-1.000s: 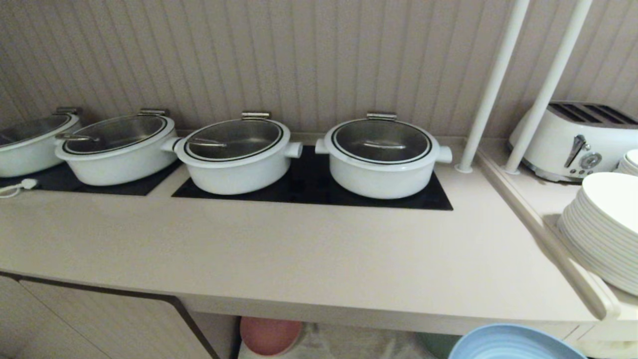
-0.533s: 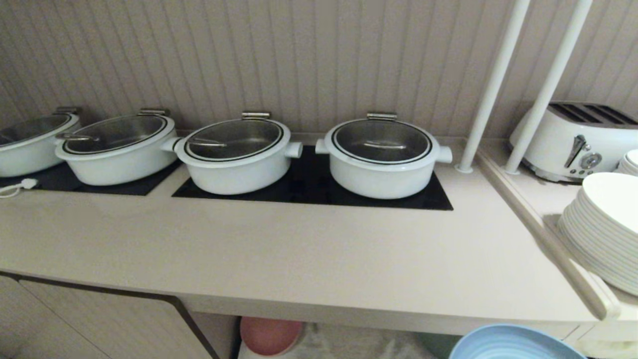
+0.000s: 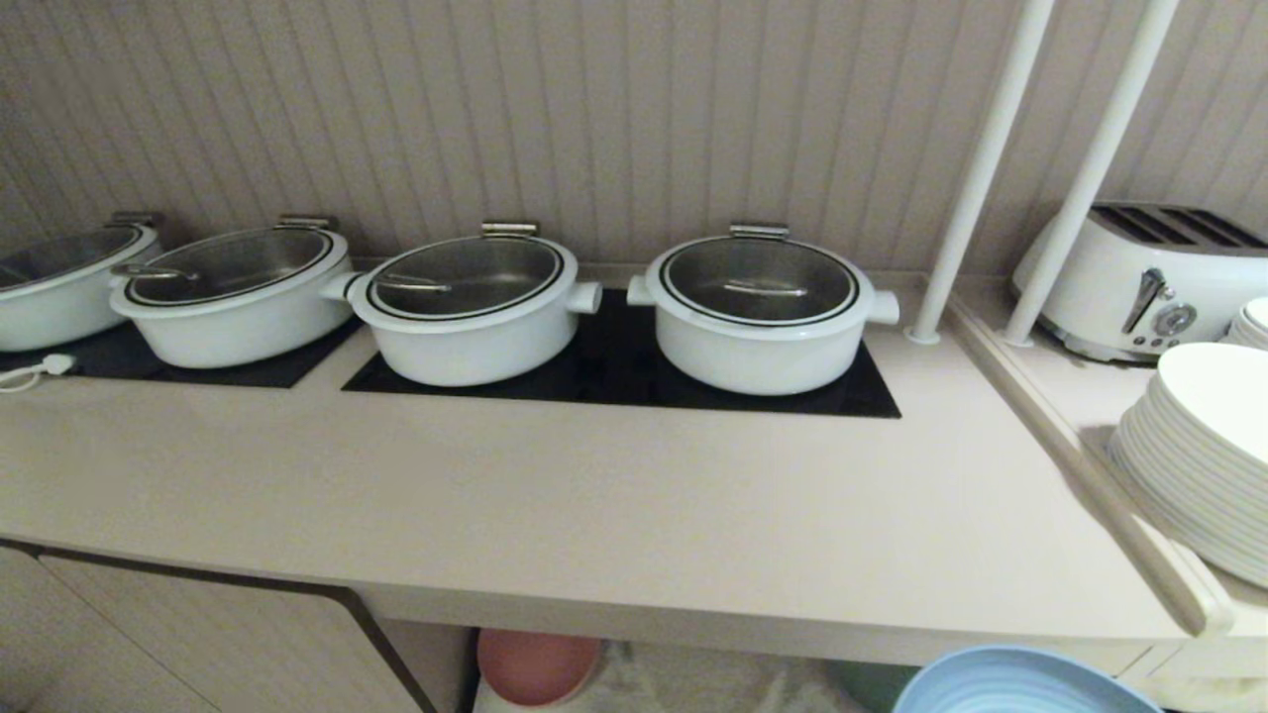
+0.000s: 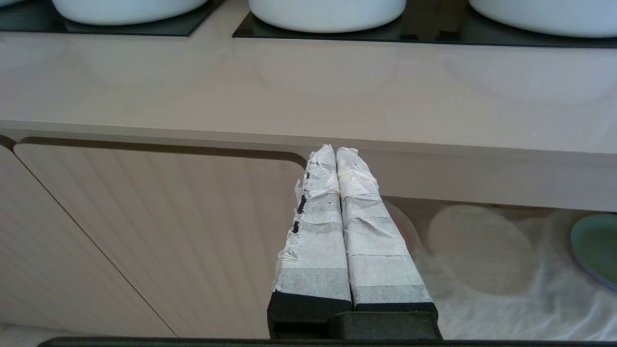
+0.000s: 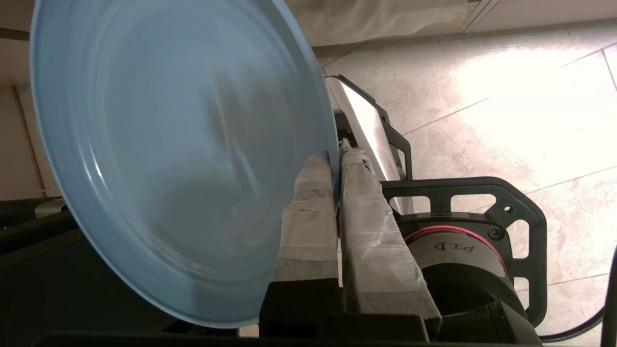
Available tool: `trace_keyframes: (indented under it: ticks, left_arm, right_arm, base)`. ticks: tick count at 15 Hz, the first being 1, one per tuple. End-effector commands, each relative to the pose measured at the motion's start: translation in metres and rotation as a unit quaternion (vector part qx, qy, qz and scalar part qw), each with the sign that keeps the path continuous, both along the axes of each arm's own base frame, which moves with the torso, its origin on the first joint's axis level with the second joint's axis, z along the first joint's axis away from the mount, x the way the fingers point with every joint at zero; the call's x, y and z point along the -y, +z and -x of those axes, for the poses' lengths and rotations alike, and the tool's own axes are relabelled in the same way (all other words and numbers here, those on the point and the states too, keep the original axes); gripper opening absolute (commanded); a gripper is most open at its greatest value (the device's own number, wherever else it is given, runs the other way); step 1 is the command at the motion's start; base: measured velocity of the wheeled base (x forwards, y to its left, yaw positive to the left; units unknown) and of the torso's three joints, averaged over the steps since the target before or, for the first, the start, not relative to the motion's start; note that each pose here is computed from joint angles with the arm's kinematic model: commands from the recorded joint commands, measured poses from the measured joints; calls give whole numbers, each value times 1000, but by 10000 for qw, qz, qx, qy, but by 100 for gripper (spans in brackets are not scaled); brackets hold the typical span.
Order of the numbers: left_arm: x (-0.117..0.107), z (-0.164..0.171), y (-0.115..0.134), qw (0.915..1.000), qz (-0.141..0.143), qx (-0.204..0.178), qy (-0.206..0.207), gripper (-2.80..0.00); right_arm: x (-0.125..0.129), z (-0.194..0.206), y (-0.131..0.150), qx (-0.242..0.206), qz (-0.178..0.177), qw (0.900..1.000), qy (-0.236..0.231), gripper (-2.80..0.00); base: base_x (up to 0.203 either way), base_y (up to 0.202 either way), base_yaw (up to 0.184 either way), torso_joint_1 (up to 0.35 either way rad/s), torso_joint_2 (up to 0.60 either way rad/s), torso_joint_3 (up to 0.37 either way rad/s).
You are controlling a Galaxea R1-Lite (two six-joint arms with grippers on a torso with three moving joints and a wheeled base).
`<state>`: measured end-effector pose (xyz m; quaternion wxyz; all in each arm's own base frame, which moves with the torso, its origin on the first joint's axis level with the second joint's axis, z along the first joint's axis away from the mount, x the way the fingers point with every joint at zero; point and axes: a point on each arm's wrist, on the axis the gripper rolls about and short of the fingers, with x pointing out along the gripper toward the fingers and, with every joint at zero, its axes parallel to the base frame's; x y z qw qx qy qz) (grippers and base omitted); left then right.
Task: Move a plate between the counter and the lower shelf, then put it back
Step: Put the plate in the cupboard
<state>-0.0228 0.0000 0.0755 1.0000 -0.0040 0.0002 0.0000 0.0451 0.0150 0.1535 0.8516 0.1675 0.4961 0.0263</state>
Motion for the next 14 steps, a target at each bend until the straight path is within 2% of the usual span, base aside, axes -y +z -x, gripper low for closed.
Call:
trace_keyframes:
  ticks: [1,10,14]
  left_arm:
    - [0,0,0,10000,29,9,0,-280]
    - [0,0,0,10000,37,10,0,-280]
    - [0,0,0,10000,37,10,0,-280]
  right_arm:
    - [0,0,-1,-47,3,10000,-6,-280]
    - [0,0,-1,-37,-11,10000,-8,-280]
    - [0,0,-1,-30,-13,10000,-8,-280]
  base:
    - [0,0,0,0,0,0]
    - [-5,0,0,1,0,0]
    - [-174,0,-1,1,5,2]
